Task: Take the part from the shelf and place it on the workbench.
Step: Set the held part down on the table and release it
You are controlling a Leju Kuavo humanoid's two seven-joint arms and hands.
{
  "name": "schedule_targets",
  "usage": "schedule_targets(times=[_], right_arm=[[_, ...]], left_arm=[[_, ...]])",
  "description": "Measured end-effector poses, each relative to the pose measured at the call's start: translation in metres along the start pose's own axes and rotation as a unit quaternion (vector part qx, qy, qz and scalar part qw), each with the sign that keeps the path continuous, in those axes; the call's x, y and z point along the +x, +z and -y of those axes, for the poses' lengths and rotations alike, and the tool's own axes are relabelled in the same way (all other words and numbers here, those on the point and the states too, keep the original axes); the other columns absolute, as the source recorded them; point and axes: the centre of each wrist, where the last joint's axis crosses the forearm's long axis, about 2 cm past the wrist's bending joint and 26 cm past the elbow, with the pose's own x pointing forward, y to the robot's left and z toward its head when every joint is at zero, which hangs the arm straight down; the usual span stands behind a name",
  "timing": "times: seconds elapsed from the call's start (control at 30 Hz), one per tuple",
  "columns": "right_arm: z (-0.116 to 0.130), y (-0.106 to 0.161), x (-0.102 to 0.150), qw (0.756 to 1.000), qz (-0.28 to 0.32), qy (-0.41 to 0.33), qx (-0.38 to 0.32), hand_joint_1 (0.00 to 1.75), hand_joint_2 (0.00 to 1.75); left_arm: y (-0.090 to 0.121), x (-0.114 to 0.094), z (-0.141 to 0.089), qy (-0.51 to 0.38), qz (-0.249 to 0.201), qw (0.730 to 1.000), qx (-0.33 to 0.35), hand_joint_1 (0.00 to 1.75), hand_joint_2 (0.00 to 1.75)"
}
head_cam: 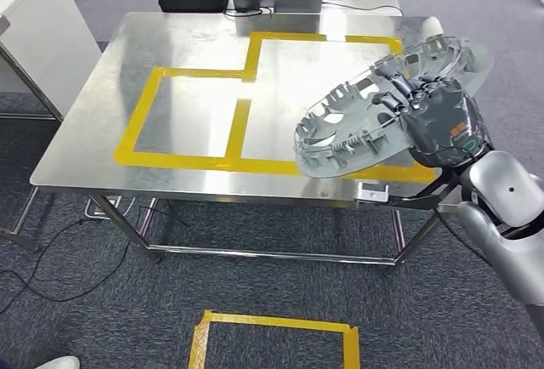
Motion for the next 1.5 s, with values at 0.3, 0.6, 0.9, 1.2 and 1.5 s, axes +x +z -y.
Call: schedule_targets(times=[0.3,0.6,0.9,1.2,1.5], right_arm=[[-0.006,0.006,0.006,1.000,0.003,-0.008,0.015,1.75,1.75],[-0.016,0.011,0.011,0.999,0.006,-0.015,0.048,1.75,1.75],[-0.030,0.009,0.017,0.996,0.007,-0.027,0.082,1.75,1.75],[-0.078,-0.003,0.040,0.976,-0.022,-0.085,0.200,1.75,1.75],[-0.132,0.035,0.028,0.879,-0.046,-0.193,0.434,1.75,1.75]], left_arm=[[0.002,-0.005,-0.001,-0.005,-0.009,1.000,0.001,0.00,1.75],[0.000,0.001,0.001,-0.008,-0.008,1.000,0.002,0.00,1.75],[-0.003,0.006,0.001,-0.012,0.002,1.000,-0.009,0.00,1.75],[-0.007,0.015,0.000,-0.009,0.020,0.999,-0.046,0.00,1.75],[-0.007,0.013,0.000,-0.003,0.029,0.998,-0.059,0.00,1.75]])
